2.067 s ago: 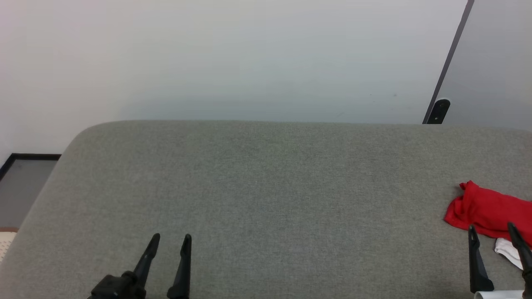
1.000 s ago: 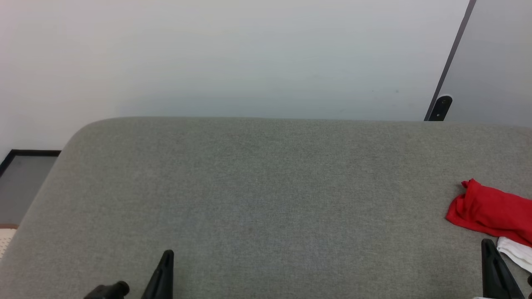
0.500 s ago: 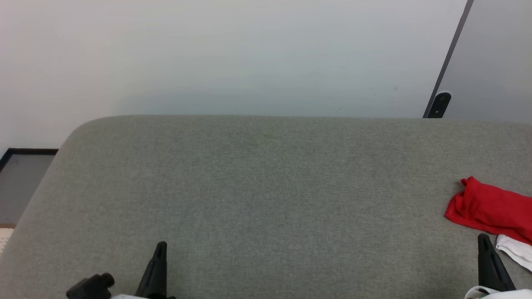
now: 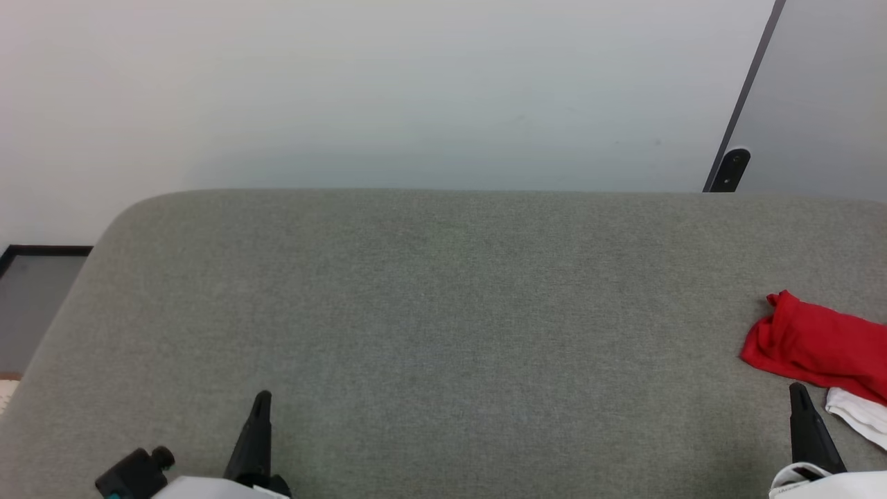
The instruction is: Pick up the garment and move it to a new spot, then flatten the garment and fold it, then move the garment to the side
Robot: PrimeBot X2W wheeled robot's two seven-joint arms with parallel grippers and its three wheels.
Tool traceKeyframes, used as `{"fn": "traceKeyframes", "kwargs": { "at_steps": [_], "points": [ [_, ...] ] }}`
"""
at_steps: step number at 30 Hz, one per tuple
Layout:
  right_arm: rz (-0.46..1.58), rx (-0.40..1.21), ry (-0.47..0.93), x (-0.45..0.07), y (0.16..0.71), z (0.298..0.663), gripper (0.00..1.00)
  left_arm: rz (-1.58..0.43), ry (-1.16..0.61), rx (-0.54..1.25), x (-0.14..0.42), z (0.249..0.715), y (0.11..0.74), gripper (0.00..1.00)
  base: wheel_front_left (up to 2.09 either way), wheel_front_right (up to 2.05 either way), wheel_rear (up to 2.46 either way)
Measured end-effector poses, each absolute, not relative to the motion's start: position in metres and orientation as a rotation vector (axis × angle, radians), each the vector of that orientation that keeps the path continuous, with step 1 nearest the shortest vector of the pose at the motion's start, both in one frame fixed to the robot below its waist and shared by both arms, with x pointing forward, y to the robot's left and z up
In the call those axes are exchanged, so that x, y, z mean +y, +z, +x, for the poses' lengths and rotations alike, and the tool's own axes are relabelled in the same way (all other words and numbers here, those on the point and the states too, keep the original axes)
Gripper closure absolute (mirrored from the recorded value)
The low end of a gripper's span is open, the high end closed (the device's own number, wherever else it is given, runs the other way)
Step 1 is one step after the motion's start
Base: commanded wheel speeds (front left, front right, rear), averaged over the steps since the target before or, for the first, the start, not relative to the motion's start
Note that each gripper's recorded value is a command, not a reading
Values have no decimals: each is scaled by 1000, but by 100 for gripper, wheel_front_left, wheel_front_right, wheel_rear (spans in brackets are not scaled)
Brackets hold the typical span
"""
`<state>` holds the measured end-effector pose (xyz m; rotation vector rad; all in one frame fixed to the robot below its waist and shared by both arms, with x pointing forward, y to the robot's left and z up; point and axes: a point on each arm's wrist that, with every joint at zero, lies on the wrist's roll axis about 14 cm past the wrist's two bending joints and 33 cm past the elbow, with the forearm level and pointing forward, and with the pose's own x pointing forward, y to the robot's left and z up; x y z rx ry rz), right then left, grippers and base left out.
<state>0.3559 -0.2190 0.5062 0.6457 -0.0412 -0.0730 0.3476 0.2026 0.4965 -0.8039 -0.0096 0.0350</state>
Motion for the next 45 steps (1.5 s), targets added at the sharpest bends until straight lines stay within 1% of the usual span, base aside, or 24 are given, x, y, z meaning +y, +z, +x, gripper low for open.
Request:
{"fn": "traceKeyframes", "kwargs": {
  "at_steps": [21,45],
  "points": [
    [944,-26,-64,-214,506,367,100,-1045,45,-3,205,360,499,100,0,0,0],
    [1204,-6,-46,-208,504,376,100,-1265,40,8,203,371,499,100,0,0,0]
  ]
}}
